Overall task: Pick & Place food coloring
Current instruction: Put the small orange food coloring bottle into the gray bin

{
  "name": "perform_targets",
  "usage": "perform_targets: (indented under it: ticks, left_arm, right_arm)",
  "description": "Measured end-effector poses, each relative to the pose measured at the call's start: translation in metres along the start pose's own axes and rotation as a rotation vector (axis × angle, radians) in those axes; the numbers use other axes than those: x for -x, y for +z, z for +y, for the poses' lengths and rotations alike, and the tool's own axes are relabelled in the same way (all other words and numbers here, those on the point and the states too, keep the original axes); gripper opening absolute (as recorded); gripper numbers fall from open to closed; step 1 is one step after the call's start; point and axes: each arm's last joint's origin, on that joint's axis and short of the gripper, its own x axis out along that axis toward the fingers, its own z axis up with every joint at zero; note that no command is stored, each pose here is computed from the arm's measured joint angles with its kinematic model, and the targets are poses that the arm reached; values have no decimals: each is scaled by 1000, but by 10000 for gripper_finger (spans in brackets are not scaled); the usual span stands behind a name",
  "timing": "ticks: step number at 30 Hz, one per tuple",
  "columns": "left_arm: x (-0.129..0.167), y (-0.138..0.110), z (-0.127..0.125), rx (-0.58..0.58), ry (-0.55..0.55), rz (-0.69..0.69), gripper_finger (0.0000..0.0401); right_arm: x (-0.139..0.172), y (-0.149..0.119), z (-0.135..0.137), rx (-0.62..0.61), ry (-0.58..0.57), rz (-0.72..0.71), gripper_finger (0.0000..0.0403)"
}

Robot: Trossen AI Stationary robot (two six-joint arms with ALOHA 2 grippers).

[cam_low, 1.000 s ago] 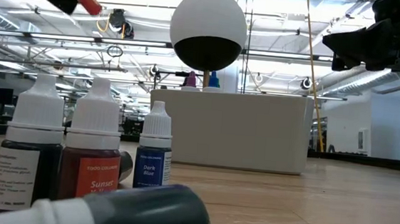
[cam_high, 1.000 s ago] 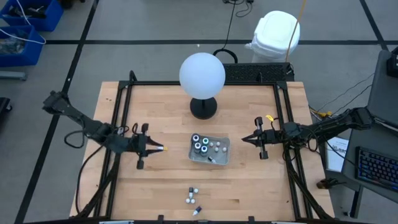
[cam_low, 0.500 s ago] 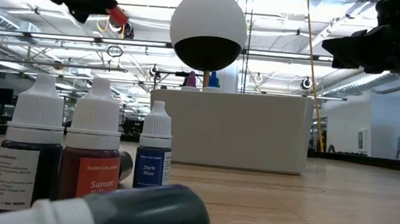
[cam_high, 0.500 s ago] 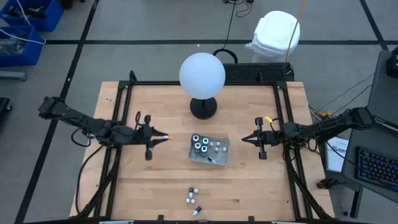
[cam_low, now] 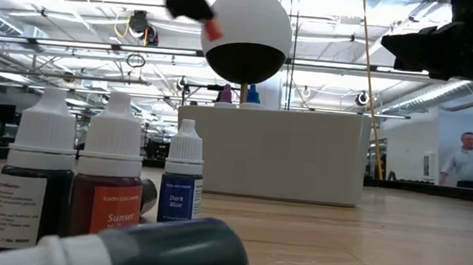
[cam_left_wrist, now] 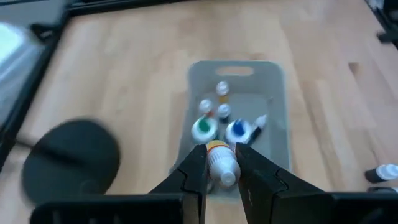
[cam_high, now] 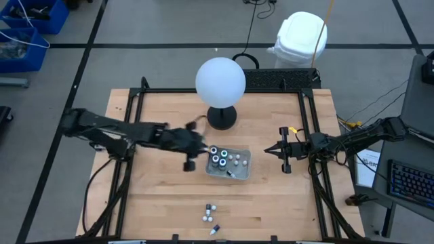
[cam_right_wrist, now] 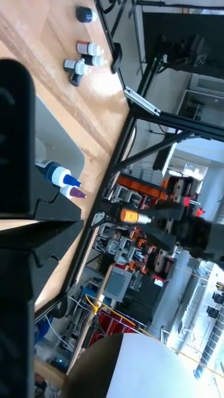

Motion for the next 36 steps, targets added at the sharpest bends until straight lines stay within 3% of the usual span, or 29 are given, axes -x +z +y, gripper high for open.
perform_targets:
  ticks: [7, 11, 22, 36]
  left_arm:
    - [-57, 61, -10, -143, -99, 89, 66]
    - [-98, 77, -15, -189, -121, 149, 66]
    - [-183, 65, -24, -211, -132, 295, 66]
    - [-200, 52, -26, -163, -119, 346, 66]
  right_arm:
    - [0, 0, 0, -4, 0, 0, 0]
    - [0, -1, 0, -13, 3, 6, 0]
    - [0, -5, 2, -62, 16, 47, 0]
    - [0, -4, 2, -62, 15, 43, 0]
